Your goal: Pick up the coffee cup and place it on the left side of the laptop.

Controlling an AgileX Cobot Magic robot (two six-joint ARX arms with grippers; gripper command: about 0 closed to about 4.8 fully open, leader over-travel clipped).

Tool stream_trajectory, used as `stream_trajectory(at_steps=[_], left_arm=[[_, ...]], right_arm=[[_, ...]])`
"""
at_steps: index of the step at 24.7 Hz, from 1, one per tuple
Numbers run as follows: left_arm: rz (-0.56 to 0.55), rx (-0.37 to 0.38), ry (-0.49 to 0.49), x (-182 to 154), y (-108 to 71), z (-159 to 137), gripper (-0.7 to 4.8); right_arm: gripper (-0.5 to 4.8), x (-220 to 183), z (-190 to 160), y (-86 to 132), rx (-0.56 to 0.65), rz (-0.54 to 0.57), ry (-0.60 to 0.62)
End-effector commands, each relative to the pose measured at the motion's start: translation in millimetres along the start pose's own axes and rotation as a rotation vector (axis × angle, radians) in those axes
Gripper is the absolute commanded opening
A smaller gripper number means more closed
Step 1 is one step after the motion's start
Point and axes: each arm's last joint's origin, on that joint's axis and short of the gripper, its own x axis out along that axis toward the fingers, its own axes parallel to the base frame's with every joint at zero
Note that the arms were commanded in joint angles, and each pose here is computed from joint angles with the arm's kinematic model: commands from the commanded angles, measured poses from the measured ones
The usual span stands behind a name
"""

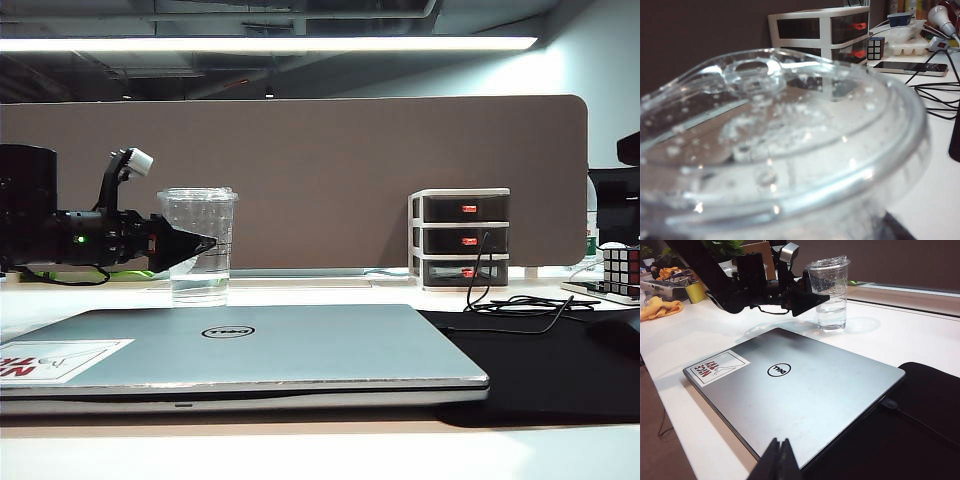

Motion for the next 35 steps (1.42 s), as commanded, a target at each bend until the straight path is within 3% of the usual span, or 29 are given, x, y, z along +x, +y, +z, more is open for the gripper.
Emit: stream_trajectory(at_steps=[1,11,15,17,20,21,35], left_arm=[[-0.016,-0.001,0.000,6,-2.3,-4,4.79],[-0.035,0.025,-0.017,20,-4.1,0,4.79],[-0.035,0.030,-0.021,19,-3.9,1,3.67],[-0.035,0.031,-0.022,19,-3.9,1,3.61],[-0.036,0.031,-0.022,19,-4.0,1,2.67],[-0.036,0.031,-0.022,19,-4.0,1,2.60],[-0.018,-0.065,-0.050,0,9.5,13,2.68]], right_arm=[[-0.01,0,-1,0,-0.008,0.001,-0.005],[-0.01,0,-1,0,-0.008,0.001,-0.005],[-0.01,0,-1,0,-0.008,0.001,-0.005],[-0.01,0,-1,0,-0.007,0.001,-0.005],[-0.01,0,-1,0,-0.007,0.001,-0.005],[-0.01,0,-1,0,-0.007,0.001,-0.005],[-0.01,0,-1,0,-0.008,0.000,-0.005]])
